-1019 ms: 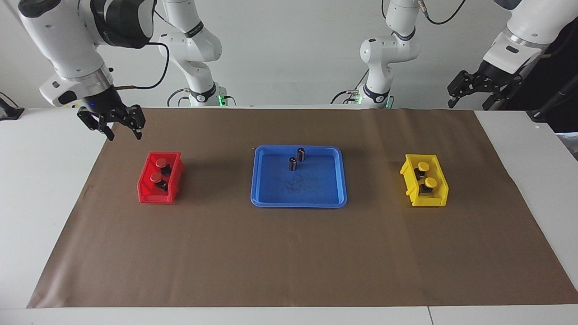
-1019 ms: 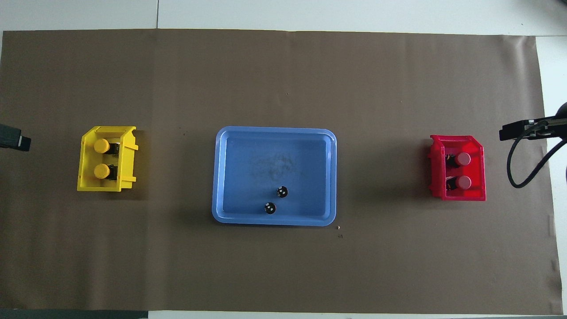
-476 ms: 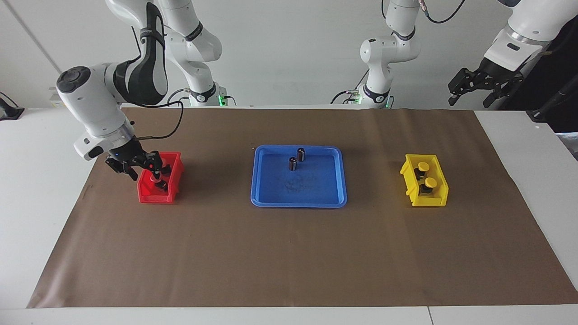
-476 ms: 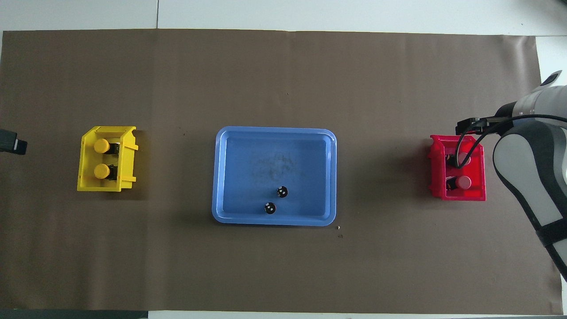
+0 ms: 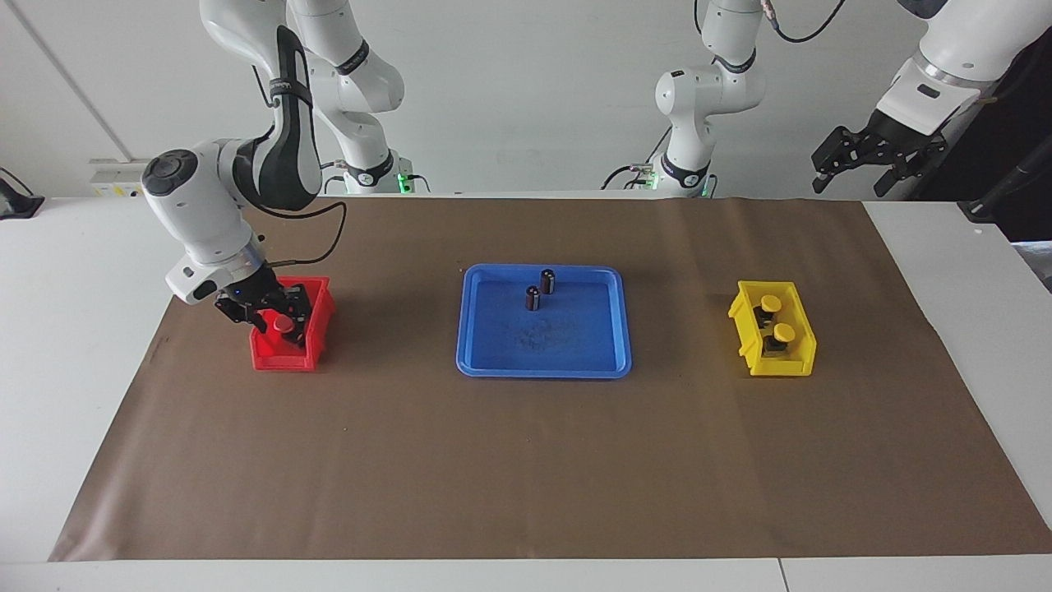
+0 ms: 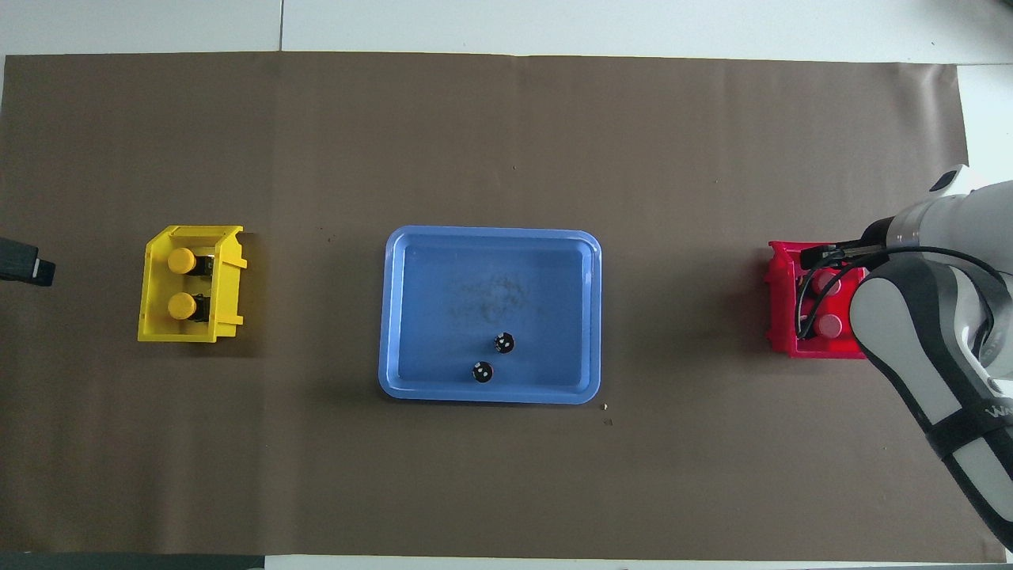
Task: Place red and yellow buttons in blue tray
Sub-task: 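Reach the right gripper into the red holder and grasp a red button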
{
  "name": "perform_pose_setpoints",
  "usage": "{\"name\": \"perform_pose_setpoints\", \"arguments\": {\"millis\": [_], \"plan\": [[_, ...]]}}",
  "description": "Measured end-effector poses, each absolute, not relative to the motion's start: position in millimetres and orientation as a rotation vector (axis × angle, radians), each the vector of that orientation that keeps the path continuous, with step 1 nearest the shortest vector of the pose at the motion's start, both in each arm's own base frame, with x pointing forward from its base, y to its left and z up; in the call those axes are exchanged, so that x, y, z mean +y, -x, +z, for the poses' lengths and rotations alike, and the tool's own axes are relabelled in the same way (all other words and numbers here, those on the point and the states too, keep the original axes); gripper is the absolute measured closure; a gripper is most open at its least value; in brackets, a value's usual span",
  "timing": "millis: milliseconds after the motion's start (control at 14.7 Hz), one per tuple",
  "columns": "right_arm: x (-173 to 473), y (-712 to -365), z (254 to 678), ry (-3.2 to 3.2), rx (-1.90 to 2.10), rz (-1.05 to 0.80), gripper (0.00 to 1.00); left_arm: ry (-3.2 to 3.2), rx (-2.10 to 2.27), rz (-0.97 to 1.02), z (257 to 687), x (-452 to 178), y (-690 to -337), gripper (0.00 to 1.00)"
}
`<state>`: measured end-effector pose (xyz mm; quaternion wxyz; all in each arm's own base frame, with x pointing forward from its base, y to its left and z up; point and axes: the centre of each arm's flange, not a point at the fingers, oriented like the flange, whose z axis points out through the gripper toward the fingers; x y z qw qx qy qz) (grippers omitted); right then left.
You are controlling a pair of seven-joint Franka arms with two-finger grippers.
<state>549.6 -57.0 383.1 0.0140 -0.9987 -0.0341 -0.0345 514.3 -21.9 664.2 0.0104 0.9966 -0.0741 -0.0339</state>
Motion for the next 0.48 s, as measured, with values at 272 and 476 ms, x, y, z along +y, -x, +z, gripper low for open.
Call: {"name": "perform_pose_setpoints", "arguments": {"millis": [272, 476], "plan": [[-57.8, -543.9, 373.4, 3.127, -0.197, -0.104, 0.32, -3.110, -0.229, -0.123, 659.6, -21.8, -511.5, 0.00], [-58.6, -540.0, 369.3, 3.131, -0.210, -0.093, 0.33, -3.110, -0.228, -0.124, 659.5, -21.7, -511.2, 0.00]]}}
